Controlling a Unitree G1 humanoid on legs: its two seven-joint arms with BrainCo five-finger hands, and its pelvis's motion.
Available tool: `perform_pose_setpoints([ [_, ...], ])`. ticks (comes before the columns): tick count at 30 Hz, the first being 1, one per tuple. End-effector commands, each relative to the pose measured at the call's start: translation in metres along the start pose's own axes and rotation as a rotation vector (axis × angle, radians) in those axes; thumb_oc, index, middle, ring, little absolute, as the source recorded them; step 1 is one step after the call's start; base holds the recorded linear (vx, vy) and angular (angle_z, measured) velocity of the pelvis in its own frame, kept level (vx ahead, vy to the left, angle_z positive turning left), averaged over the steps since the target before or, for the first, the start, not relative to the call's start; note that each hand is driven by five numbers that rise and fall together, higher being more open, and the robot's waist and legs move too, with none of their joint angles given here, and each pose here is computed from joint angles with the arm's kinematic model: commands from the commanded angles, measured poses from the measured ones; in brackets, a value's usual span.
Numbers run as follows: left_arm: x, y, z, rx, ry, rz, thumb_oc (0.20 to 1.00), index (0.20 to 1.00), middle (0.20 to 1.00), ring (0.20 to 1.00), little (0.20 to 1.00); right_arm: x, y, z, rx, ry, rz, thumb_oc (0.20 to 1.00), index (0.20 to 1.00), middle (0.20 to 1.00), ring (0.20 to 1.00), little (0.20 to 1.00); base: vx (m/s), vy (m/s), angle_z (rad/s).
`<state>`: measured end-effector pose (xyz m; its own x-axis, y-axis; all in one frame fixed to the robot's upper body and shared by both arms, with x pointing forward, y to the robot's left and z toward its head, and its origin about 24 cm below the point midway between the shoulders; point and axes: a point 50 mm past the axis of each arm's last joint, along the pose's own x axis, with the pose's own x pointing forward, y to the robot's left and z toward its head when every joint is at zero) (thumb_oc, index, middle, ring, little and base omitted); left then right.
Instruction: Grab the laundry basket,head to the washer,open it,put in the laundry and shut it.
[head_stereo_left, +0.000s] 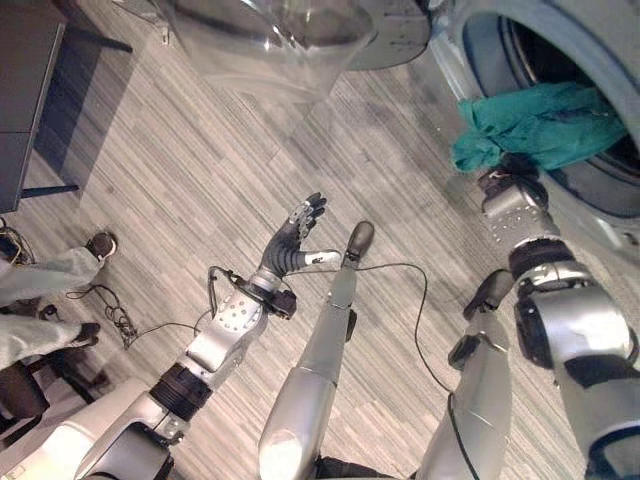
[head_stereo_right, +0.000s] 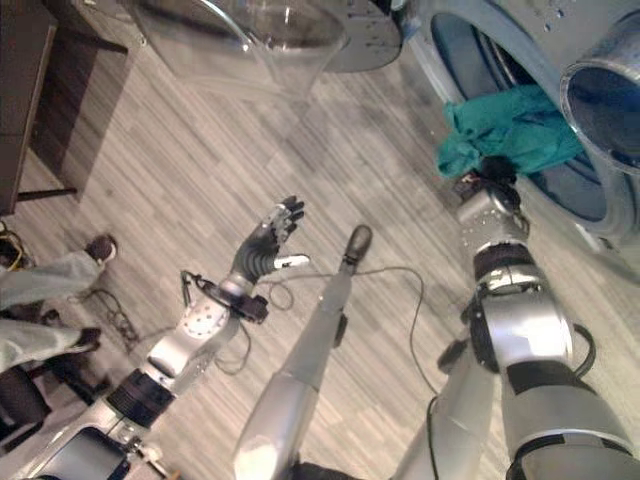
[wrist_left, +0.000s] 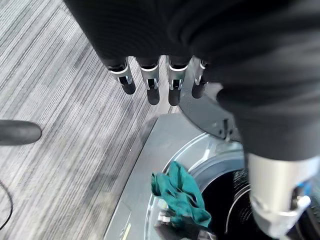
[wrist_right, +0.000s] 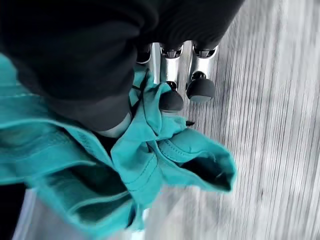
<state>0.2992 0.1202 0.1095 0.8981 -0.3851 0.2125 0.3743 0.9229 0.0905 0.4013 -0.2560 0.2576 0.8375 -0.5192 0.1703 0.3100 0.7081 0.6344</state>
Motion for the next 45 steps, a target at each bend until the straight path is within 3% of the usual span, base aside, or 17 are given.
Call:
perform_pose_setpoints([
  [1,-0.015,-0.002,-0.001,-0.004,-0.019,0.01,1.0,1.0,1.0,1.0,1.0,-0.04,0.064,0.202,0.277,-0.804,0.247,0.2,0.2,0.2,0.2,0.2,0.02,-0.015,-0.03],
  [8,-0.019,0.0,-0.001,0.009,-0.022,0.022,1.0,1.0,1.0,1.0,1.0,-0.048,0.068,0.22,0.309,-0.865,0.219,0.2,0.2,0.2,0.2,0.2,0.0,-0.004,-0.01],
  [9,-0.02,-0.001,-0.003,0.005,-0.012,0.01,1.0,1.0,1.0,1.0,1.0,-0.044,0.069,0.22,0.172,-0.876,0.159,0.2,0.2,0.2,0.2,0.2,-0.01,0.014,-0.06],
  [10,-0.023,0.0,-0.005,0.007,-0.002,-0.003,1.0,1.0,1.0,1.0,1.0,-0.025,0.065,0.209,-0.124,-0.805,0.07,1.0,1.0,1.0,1.0,1.0,-0.02,0.023,-0.04],
  [12,-0.023,-0.001,-0.003,0.007,-0.005,-0.015,1.0,1.0,1.0,1.0,1.0,0.0,0.047,0.187,-0.375,-0.658,-0.026,1.0,1.0,1.0,1.0,1.0,-0.01,0.015,-0.02],
  [14,-0.023,0.0,-0.001,0.005,-0.014,-0.011,1.0,1.0,1.0,1.0,1.0,0.005,0.046,0.179,-0.425,-0.602,-0.029,1.0,1.0,1.0,1.0,1.0,0.0,0.0,0.0],
  [15,-0.022,0.002,0.001,0.018,-0.023,-0.003,1.0,1.0,1.0,1.0,1.0,0.013,0.04,0.152,-0.461,-0.505,-0.011,1.0,1.0,1.0,1.0,1.0,-0.02,0.009,-0.05],
  [17,-0.02,0.003,0.001,0.023,-0.021,0.008,1.0,1.0,1.0,1.0,1.0,0.012,0.04,0.126,-0.45,-0.465,0.046,1.0,1.0,1.0,1.0,1.0,-0.03,0.01,-0.16],
  [20,-0.019,0.004,-0.002,0.016,-0.023,0.035,1.0,1.0,1.0,1.0,1.0,-0.011,0.047,0.081,-0.327,-0.456,0.27,1.0,1.0,1.0,1.0,1.0,-0.02,-0.001,-0.12],
  [23,-0.024,0.008,-0.011,0.006,0.0,0.063,1.0,1.0,1.0,1.0,1.0,-0.033,0.028,0.037,-0.185,-0.384,0.384,1.0,1.0,1.0,1.0,1.0,-0.01,-0.009,-0.09],
  [26,-0.031,0.015,-0.018,0.008,0.025,0.094,1.0,1.0,1.0,1.0,1.0,-0.048,0.011,0.006,-0.174,-0.319,0.409,1.0,1.0,1.0,1.0,1.0,0.0,0.024,-0.08],
  [31,-0.059,0.041,-0.039,0.11,0.13,0.182,1.0,1.0,1.0,1.0,1.0,-0.103,-0.054,-0.083,-0.435,-0.048,0.468,1.0,1.0,1.0,1.0,1.0,0.04,0.099,-0.21],
  [32,-0.073,0.052,-0.049,0.139,0.195,0.213,1.0,1.0,1.0,1.0,1.0,-0.127,-0.08,-0.113,-0.589,0.084,0.505,1.0,1.0,1.0,1.0,1.0,0.08,0.132,-0.33],
  [33,-0.074,0.052,-0.05,0.139,0.196,0.214,1.0,1.0,1.0,1.0,1.0,-0.128,-0.08,-0.114,-0.59,0.086,0.505,1.0,1.0,1.0,1.0,1.0,0.09,0.121,-0.49],
  [38,-0.122,0.078,-0.092,0.228,0.455,0.295,1.0,1.0,1.0,1.0,1.0,-0.188,-0.161,-0.161,-1.059,0.435,0.66,1.0,1.0,1.0,1.0,1.0,0.16,0.165,-0.62],
  [45,-0.171,0.069,-0.144,0.117,0.729,0.425,1.0,1.0,1.0,1.0,1.0,-0.236,-0.222,-0.181,-1.418,0.688,0.759,1.0,1.0,1.0,1.0,1.0,0.12,0.128,-0.55],
])
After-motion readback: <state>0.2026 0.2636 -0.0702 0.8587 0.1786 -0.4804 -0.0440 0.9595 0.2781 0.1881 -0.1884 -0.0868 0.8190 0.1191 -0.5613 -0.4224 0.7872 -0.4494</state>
